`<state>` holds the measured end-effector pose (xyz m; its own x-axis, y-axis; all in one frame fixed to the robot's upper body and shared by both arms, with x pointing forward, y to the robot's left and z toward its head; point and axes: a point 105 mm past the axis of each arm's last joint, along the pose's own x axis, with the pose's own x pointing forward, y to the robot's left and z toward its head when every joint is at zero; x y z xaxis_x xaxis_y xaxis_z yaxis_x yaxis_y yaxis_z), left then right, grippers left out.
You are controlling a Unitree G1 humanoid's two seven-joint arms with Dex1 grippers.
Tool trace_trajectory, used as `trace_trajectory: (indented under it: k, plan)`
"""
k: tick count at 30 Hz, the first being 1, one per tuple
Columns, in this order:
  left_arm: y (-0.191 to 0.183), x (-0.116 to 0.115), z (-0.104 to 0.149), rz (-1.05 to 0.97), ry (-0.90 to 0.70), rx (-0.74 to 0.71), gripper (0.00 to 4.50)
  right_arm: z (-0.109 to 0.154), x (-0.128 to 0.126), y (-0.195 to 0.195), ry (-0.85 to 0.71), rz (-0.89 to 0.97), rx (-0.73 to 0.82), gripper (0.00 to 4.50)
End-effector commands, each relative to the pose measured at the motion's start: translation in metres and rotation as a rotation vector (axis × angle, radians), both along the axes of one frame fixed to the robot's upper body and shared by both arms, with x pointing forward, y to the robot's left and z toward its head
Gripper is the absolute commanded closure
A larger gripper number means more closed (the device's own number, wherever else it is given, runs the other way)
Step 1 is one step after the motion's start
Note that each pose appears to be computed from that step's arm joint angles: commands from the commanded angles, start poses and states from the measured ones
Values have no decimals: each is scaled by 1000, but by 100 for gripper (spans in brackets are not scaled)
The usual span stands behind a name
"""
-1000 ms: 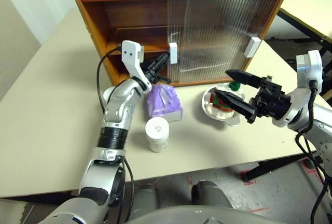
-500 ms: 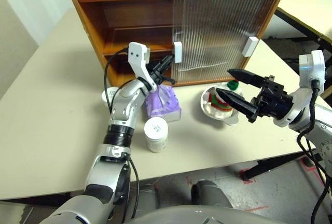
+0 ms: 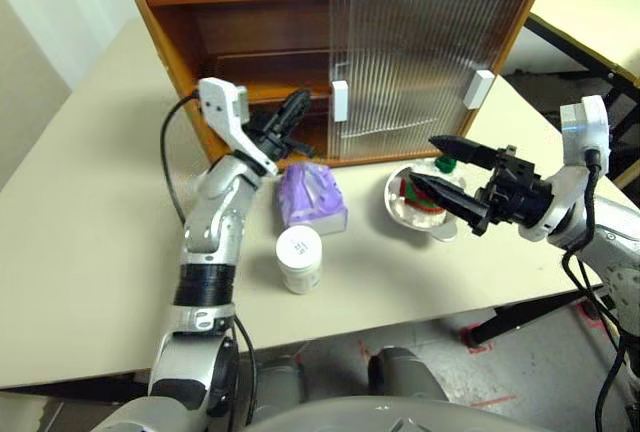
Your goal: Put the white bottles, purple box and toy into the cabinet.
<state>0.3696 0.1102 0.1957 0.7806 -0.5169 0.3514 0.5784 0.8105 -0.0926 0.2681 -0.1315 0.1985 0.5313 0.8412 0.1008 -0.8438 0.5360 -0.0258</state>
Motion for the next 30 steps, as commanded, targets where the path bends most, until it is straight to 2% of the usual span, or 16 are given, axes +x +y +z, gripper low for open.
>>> trace_trajectory:
  k: [1, 3, 8, 12, 13, 20, 30]
  plan:
    - [19, -9, 7, 46, -22, -11, 412, -2, 2, 0, 5, 18, -5, 0]
    - [28, -14, 7, 76, -24, -11, 363, -4, 3, 1, 10, 27, -8, 0]
    - [57, -34, -9, 119, 17, 22, 178, -7, 7, 3, 21, 51, -12, 0]
    - [79, -56, -31, 146, 79, 51, 24, -9, 10, 4, 28, 63, -13, 0]
    - [83, -61, -36, 150, 93, 56, 3, -10, 10, 5, 30, 68, -13, 0]
    - [113, -81, -64, 223, 161, 82, 3, -12, 12, 7, 39, 89, -12, 0]
    - [129, -89, -96, 264, 229, 118, 3, -11, 13, 8, 36, 99, -12, 0]
